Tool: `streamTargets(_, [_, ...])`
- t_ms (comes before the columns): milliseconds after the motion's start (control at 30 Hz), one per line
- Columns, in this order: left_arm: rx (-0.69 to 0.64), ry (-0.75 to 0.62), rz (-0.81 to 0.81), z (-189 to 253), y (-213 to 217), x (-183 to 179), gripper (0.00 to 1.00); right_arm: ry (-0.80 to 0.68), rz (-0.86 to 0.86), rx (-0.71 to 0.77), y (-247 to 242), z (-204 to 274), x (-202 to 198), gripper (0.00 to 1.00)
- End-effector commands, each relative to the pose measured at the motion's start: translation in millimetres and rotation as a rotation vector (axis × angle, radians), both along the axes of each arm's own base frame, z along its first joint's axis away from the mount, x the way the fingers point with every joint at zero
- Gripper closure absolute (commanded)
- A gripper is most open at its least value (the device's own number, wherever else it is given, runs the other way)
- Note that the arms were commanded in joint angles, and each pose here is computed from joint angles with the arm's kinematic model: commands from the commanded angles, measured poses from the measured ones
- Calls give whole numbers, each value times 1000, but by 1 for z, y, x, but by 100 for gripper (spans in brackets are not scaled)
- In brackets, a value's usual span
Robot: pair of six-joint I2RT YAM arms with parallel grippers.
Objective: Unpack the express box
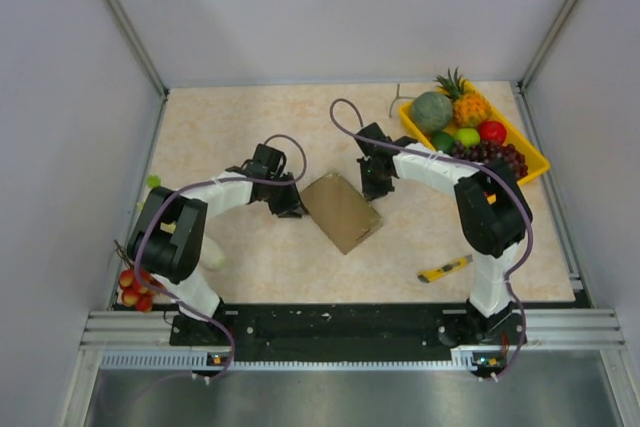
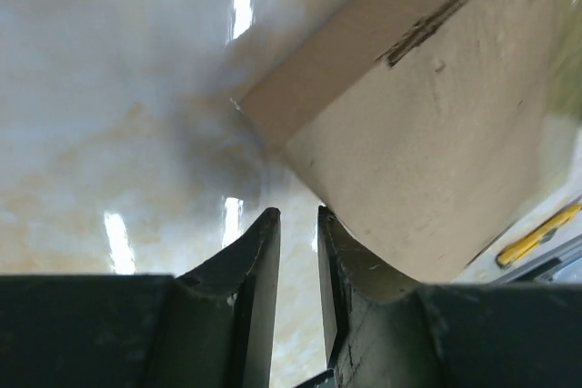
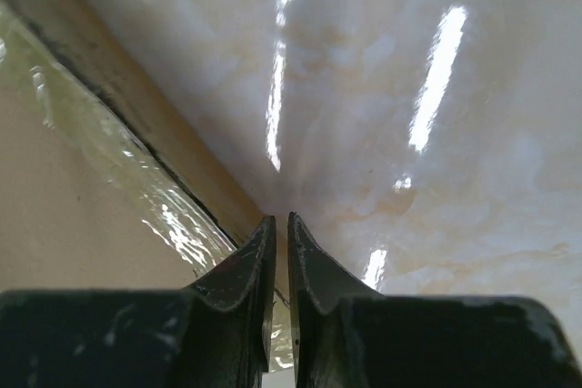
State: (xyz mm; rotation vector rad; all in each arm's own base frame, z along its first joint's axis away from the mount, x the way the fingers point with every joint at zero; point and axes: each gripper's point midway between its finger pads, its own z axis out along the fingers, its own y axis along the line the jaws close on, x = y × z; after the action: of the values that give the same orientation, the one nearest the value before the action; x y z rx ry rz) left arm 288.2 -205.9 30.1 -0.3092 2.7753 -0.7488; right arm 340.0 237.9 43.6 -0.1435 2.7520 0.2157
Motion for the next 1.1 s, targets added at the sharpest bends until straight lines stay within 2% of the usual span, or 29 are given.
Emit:
streamTargets(0, [-15,-102,22,20,1,47,72,48,75,64,30,4,-29,91])
streamTargets(167, [-13,-125,60,30,9,74,71,51,48,72,33,9,-35,91])
streamTargets(367, [31,-147,76,37,24,72,65,-111,-147,-54,-26,49,-22,86])
streamTargets(433, [59,-168,84,44,31,69,60,-147,-229,-37,-49,66,-30,83])
streamTargets(533, [85,-216,83,60,40,67,51,-172,-349,-27,-84,75,-52,68])
streamTargets(633, [97,-283,64,83,44,67,42,-169,-443,-81,-121,67,-78,50])
streamTargets(667, [109,-308,58,92,47,68,39,-191,-478,-77,-131,73,-85,39])
streamTargets(700, [117,-320,56,96,48,69,34,-165,-511,-88,-139,70,-96,36])
streamTargets(733, [125,-333,53,105,49,70,21,-139,-526,-106,-146,62,-108,33])
streamTargets(800, [150,-367,60,116,55,72,10,-113,-578,-110,-157,61,-124,17])
streamTargets(833, [159,-380,63,120,57,74,2,-96,-591,-122,-162,56,-131,3])
streamTargets(933, [154,-431,68,136,57,76,1,-78,-665,-131,-175,49,-151,1])
streamTargets(1000, [135,-457,64,146,55,77,1,-67,-732,-85,-177,45,-159,1])
streamTargets(1067, [121,-472,60,152,53,78,1,-1,-830,-56,-182,28,-173,1])
